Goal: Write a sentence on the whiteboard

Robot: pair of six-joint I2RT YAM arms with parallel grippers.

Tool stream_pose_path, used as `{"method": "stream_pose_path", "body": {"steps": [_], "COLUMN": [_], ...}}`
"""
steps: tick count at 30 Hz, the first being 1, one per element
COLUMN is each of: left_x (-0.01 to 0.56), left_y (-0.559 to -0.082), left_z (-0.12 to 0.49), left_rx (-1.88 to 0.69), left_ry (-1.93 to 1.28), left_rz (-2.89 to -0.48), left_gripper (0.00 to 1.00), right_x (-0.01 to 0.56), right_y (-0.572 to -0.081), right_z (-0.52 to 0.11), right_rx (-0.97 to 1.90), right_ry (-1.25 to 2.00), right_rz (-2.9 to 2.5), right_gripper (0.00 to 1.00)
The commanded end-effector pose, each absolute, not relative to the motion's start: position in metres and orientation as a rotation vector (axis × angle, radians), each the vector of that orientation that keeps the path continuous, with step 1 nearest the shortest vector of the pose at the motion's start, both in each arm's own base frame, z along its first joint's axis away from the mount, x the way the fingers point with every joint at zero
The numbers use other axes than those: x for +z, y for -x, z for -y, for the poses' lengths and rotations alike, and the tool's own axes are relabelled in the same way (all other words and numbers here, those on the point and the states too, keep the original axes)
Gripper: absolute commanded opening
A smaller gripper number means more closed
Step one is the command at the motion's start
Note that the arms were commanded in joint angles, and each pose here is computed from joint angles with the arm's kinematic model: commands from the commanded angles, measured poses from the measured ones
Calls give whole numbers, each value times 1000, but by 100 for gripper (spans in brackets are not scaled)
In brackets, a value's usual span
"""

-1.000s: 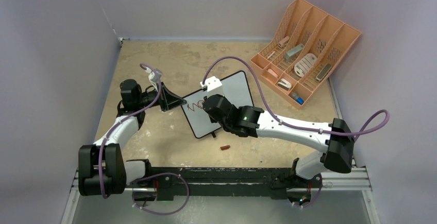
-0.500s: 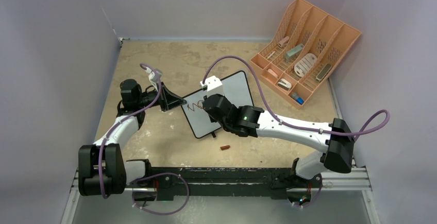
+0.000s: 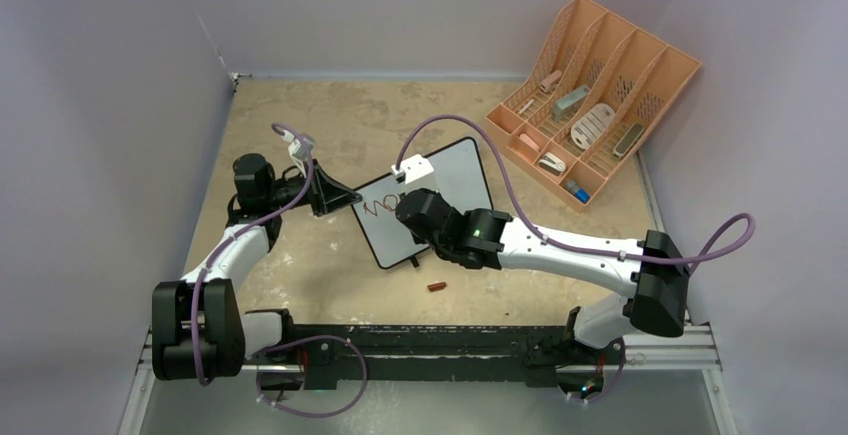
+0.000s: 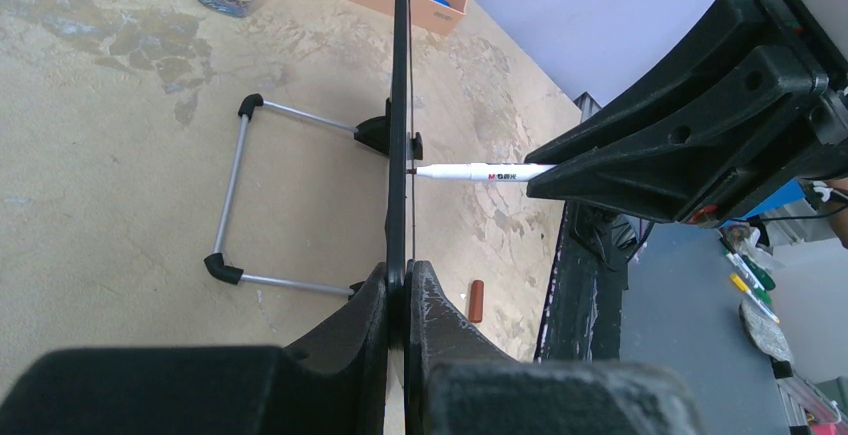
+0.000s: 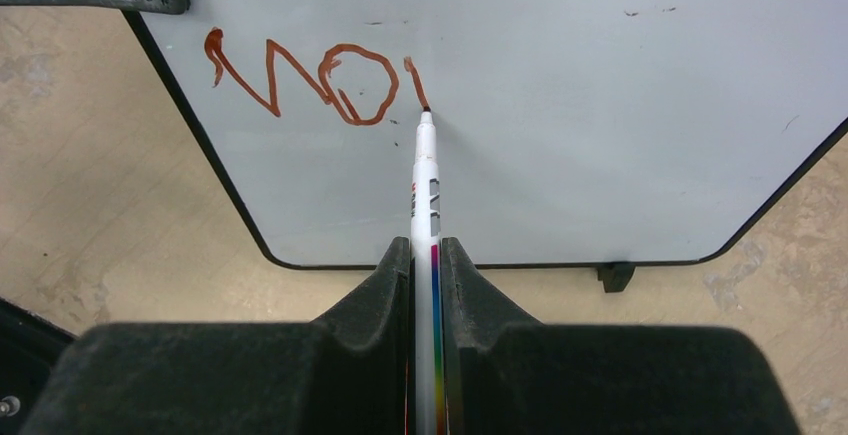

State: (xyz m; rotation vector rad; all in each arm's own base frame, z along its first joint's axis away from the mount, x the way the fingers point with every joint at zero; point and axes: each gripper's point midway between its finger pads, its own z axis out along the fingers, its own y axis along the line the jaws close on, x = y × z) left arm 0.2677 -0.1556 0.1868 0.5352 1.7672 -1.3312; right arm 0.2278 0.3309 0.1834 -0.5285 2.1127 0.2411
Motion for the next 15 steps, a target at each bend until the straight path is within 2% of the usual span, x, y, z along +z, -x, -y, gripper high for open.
{"method": "stream_pose_path", "body": {"steps": [1,15], "left_x": [195,195], "left_y": [-262,-262], "left_z": [161,162], "left_rx": [-1342,-1348], "left_ry": [-623,-625], "left_rz": [-1723,-1724], "left_gripper": [0,0], "right_x": [188,202], "right_y": [-226,-233], "right_z": [-322,-324], "right_rx": [250,250], "right_ry": [495,462], "right_rz": [-2119,-2083], "right_gripper": [0,0]}}
